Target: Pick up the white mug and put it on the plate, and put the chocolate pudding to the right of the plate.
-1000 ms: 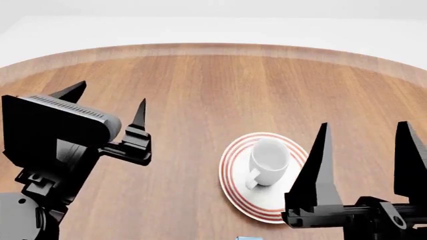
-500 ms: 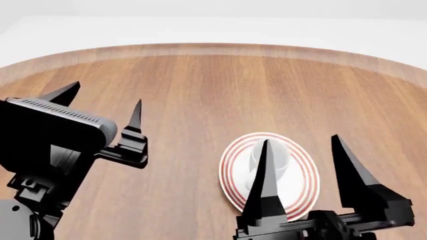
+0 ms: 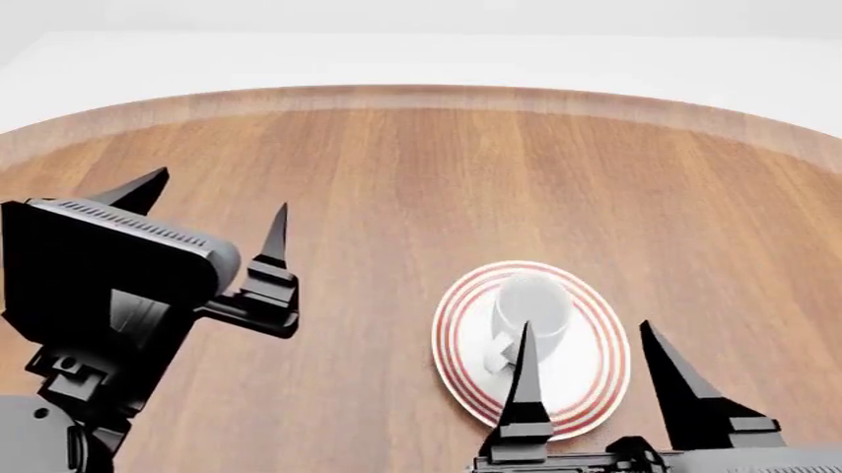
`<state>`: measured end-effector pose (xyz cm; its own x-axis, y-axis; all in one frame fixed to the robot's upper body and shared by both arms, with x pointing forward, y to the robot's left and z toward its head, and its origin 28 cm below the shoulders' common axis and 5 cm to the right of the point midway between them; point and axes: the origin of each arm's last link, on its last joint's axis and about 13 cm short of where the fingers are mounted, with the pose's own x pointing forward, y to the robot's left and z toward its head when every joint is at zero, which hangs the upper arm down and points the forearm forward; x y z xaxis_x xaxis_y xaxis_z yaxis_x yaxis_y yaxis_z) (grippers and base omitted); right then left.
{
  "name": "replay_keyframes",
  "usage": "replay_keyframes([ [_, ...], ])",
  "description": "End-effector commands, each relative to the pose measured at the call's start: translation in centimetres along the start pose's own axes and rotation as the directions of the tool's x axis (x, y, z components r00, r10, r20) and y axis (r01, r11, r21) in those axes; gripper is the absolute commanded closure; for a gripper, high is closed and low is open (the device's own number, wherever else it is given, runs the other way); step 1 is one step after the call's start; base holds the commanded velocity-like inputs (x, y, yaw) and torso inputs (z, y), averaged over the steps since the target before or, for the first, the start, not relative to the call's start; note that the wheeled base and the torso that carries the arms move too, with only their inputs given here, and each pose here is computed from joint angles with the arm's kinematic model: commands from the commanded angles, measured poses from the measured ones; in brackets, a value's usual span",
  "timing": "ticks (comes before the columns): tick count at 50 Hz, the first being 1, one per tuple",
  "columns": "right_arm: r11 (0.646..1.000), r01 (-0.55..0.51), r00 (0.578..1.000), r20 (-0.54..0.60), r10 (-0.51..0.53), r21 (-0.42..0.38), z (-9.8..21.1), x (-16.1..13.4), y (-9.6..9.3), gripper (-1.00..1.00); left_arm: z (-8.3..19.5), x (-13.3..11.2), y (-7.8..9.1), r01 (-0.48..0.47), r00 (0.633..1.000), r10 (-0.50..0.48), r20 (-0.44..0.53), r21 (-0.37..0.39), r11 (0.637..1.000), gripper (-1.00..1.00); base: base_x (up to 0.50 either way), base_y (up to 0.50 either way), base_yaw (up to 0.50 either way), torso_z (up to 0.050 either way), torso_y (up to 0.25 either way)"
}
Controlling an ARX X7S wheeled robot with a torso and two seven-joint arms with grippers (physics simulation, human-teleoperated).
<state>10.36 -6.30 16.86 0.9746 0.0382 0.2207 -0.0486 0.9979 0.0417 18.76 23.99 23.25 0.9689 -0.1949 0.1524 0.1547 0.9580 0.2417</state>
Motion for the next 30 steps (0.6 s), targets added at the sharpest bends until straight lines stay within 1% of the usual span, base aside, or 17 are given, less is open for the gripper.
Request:
replay_keyframes([
  [1,0.995,-0.06,0.988,-0.134,0.07,0.078,0.4,-0.7,0.9,-1.0,0.3,0.3,-0.4,0.033,0.999,-0.032,0.031,-0.018,0.999,-1.0,0.0,0.0,0.0,0.0,0.0],
  [5,0.99,-0.078,0.974,-0.203,0.101,0.12,0.5,-1.2,1.2,-1.0,0.2,0.3,-0.4,0.036,0.999,-0.035,0.029,-0.022,0.999,-1.0,0.0,0.0,0.0,0.0,0.0],
  [12,0.988,-0.091,0.959,-0.255,0.121,0.127,0.4,-1.6,1.5,-1.0,0.2,0.4,-0.5,0.038,0.999,-0.038,0.026,-0.027,0.999,-1.0,0.0,0.0,0.0,0.0,0.0],
  [13,0.984,-0.094,0.946,-0.294,0.136,0.155,0.4,-1.9,1.6,-1.0,0.2,0.4,-0.5,0.04,0.999,-0.039,0.025,-0.028,0.999,-1.0,0.0,0.0,0.0,0.0,0.0],
  [14,0.983,-0.096,0.942,-0.306,0.141,0.157,0.4,-1.9,1.7,-1.0,0.2,0.4,-0.5,0.041,0.999,-0.04,0.025,-0.029,0.999,-1.0,0.0,0.0,0.0,0.0,0.0],
  [22,0.977,-0.088,0.93,-0.336,0.151,0.195,0.7,-1.8,2.0,-1.0,-0.1,0.5,-0.6,0.045,0.999,-0.044,0.019,-0.035,0.998,-1.0,0.0,0.0,0.0,0.0,0.0],
  [30,0.969,-0.08,0.905,-0.39,0.17,0.236,1.3,-1.5,2.3,-1.0,-0.3,0.6,-0.7,0.047,0.999,-0.047,0.012,-0.043,0.998,-1.0,0.0,0.0,0.0,0.0,0.0],
])
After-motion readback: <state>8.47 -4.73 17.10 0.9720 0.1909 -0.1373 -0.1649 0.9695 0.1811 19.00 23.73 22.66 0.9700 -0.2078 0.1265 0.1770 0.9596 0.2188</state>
